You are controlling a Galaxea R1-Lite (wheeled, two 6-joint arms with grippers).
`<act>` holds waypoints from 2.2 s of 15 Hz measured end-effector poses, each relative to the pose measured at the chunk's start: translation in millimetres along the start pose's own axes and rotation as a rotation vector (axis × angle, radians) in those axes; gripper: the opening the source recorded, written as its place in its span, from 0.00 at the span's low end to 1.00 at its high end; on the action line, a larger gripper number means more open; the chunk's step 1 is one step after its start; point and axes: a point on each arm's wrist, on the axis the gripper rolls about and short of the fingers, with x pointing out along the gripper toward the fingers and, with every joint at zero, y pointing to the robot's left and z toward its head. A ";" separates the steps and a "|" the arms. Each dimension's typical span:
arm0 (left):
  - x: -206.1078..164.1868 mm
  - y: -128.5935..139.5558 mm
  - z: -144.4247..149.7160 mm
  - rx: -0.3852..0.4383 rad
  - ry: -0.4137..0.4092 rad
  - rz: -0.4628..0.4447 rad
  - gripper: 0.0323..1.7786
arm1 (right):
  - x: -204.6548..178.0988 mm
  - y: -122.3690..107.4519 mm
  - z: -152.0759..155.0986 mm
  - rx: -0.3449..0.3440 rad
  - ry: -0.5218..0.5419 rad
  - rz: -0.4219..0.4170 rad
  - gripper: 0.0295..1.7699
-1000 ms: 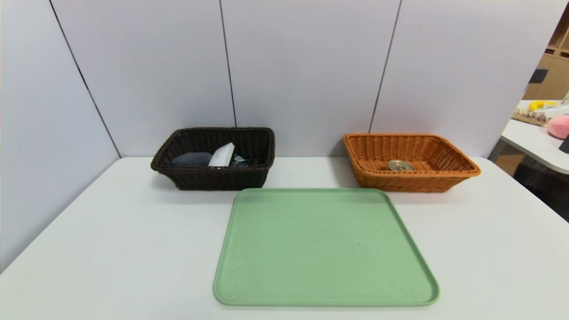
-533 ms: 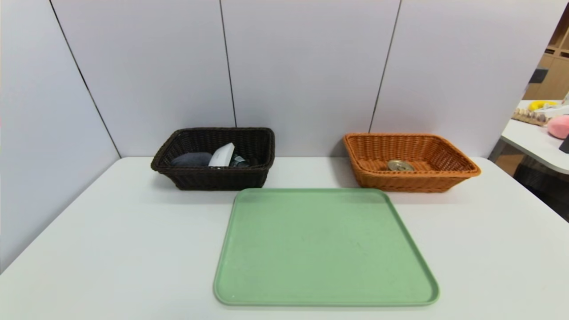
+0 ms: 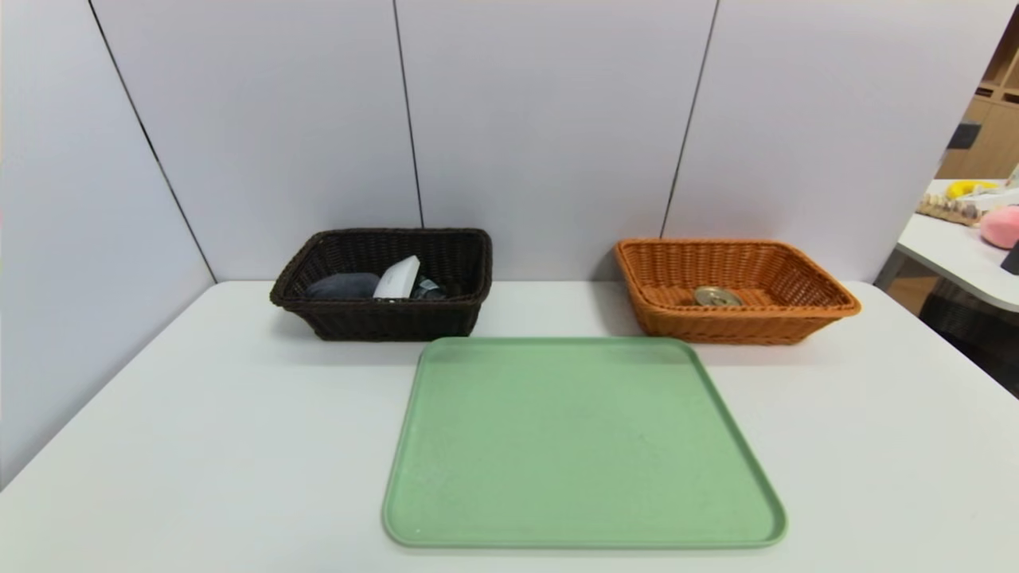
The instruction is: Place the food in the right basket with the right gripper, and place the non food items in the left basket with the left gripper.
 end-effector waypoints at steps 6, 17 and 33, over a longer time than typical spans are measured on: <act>13.4 -4.4 -34.9 -0.014 -0.016 -0.009 0.95 | 20.5 12.6 -52.8 -0.060 -0.097 0.020 0.96; 13.2 -5.9 -47.0 -0.236 0.097 -0.005 0.95 | 17.1 21.3 -92.0 0.098 0.269 0.116 0.96; 12.4 -6.4 -53.0 -0.079 0.156 -0.001 0.95 | 17.1 21.3 -92.1 0.109 0.270 0.113 0.96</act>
